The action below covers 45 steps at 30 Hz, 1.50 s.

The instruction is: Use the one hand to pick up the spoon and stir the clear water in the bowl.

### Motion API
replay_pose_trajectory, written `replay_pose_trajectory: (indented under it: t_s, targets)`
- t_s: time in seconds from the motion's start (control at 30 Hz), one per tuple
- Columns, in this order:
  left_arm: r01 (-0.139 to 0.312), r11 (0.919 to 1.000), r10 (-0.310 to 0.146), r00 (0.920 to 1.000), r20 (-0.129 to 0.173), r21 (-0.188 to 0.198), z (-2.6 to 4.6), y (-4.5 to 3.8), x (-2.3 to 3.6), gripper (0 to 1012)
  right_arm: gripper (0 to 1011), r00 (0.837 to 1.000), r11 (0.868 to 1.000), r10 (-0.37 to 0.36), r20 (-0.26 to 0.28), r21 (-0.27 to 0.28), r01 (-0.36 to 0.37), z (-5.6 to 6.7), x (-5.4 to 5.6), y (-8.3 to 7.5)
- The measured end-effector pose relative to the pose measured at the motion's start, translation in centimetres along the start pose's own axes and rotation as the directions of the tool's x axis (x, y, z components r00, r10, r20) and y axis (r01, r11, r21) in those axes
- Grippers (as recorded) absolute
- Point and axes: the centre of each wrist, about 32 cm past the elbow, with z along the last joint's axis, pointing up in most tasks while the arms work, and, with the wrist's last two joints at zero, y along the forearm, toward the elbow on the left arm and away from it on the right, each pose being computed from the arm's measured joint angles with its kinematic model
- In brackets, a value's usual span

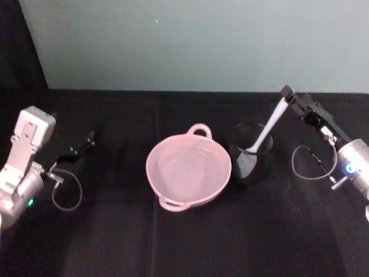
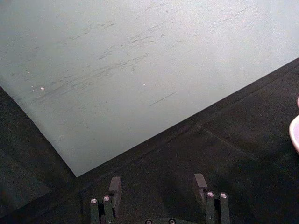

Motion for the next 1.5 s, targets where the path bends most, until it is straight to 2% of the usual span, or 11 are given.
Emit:
replay_pose_trajectory:
  t_s: [0.2,0.47,0.6,0.77,0.93,0.97,1.03,1.07,1.27,1.3,1.5]
  targets:
    - [0.0,1.0,0.0,1.0,0.0,0.0,0.0,0.0,0.0,1011,1004,0.996,1.0,0.014,-0.087,-0.007,-0.014,-0.2,0.1,1.3]
    - [0.0,1.0,0.0,1.0,0.0,0.0,0.0,0.0,0.0,1011,997,0.993,1.0,0.016,-0.114,-0.025,-0.018,-0.7,0.0,2.0]
    - [0.0,1.0,0.0,1.0,0.0,0.0,0.0,0.0,0.0,1011,917,0.994,0.999,0.012,-0.112,-0.031,-0.016,-1.0,-0.1,1.9]
    - [0.0,1.0,0.0,1.0,0.0,0.0,0.0,0.0,0.0,1011,764,0.995,0.999,0.008,-0.101,-0.035,-0.011,-1.1,-0.3,1.7]
    - [0.0,1.0,0.0,1.0,0.0,0.0,0.0,0.0,0.0,1011,629,0.996,0.999,0.01,-0.088,-0.039,-0.014,-0.9,-0.4,1.5]
    - [0.0,1.0,0.0,1.0,0.0,0.0,0.0,0.0,0.0,1011,570,0.996,0.999,0.011,-0.087,-0.04,-0.014,-0.8,-0.4,1.5]
    - [0.0,1.0,0.0,1.0,0.0,0.0,0.0,0.0,0.0,1011,538,0.997,0.999,0.012,-0.081,-0.041,-0.015,-0.8,-0.4,1.4]
    - [0.0,1.0,0.0,1.0,0.0,0.0,0.0,0.0,0.0,1011,468,0.997,0.999,0.012,-0.079,-0.042,-0.015,-0.7,-0.4,1.4]
    - [0.0,1.0,0.0,1.0,0.0,0.0,0.0,0.0,0.0,1011,303,0.998,0.999,0.011,-0.069,-0.045,-0.014,-0.6,-0.4,1.2]
    - [0.0,1.0,0.0,1.0,0.0,0.0,0.0,0.0,0.0,1011,247,0.998,0.999,0.012,-0.067,-0.045,-0.015,-0.5,-0.4,1.2]
    - [0.0,1.0,0.0,1.0,0.0,0.0,0.0,0.0,0.0,1011,117,0.999,0.998,0.03,-0.038,-0.048,-0.032,-0.1,-0.8,1.0]
